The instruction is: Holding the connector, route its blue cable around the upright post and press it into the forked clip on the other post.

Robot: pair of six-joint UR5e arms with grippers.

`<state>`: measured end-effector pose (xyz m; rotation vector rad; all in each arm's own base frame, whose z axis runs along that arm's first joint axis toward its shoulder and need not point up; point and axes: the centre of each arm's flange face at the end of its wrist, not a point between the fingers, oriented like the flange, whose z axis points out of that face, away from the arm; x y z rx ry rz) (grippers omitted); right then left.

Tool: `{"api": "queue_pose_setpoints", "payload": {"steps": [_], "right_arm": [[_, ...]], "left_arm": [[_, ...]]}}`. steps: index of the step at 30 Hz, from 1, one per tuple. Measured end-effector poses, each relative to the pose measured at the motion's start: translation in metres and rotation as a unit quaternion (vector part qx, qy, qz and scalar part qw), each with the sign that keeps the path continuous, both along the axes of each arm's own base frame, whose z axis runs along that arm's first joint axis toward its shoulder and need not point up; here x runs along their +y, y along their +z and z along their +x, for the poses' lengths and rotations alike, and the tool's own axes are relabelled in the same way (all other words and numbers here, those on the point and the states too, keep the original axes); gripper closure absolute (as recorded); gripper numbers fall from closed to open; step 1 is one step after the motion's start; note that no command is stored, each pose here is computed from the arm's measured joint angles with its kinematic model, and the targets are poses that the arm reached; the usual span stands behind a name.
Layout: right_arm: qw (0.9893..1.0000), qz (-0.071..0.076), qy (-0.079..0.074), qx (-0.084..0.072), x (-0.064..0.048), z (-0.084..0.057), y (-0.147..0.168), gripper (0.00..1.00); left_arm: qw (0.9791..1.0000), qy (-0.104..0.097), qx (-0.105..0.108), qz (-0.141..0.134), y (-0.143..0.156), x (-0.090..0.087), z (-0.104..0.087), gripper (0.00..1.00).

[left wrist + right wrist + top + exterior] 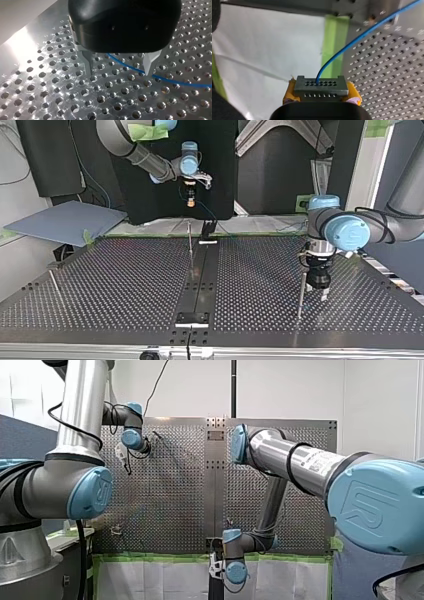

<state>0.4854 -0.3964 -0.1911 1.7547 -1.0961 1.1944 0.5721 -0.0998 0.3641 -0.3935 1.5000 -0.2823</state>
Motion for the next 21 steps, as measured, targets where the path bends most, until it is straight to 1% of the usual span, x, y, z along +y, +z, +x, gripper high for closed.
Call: {"api": "queue_pose_setpoints", "payload": {"steps": [3, 7, 12, 15, 17, 21], "right_arm": [[1.0000, 0.006, -0.006, 0.005, 0.003, -0.013, -0.017, 1.00], [0.9997, 0.016, -0.015, 0.014, 0.012, -0.035, -0.043, 1.00], [0.9992, 0.023, -0.021, 0.022, 0.020, -0.054, -0.065, 1.00], [0.9990, 0.028, -0.024, 0.027, 0.028, -0.065, -0.077, 1.00], [0.9991, 0.027, -0.024, 0.024, 0.029, -0.069, -0.080, 1.00], [0.9995, 0.017, -0.024, 0.015, 0.027, -0.072, -0.072, 1.00]], "left_arm": [[1.0000, 0.000, 0.000, 0.000, 0.000, 0.000, 0.000, 0.00], [1.0000, 0.000, 0.001, 0.000, 0.000, 0.000, 0.000, 0.00], [1.0000, 0.001, 0.002, 0.000, 0.000, 0.000, 0.000, 0.00], [1.0000, 0.001, 0.002, 0.000, 0.000, 0.000, 0.000, 0.00], [1.0000, 0.002, 0.001, 0.000, 0.000, 0.001, 0.000, 0.00], [1.0000, 0.004, 0.001, 0.000, 0.000, 0.001, 0.000, 0.00]]}}
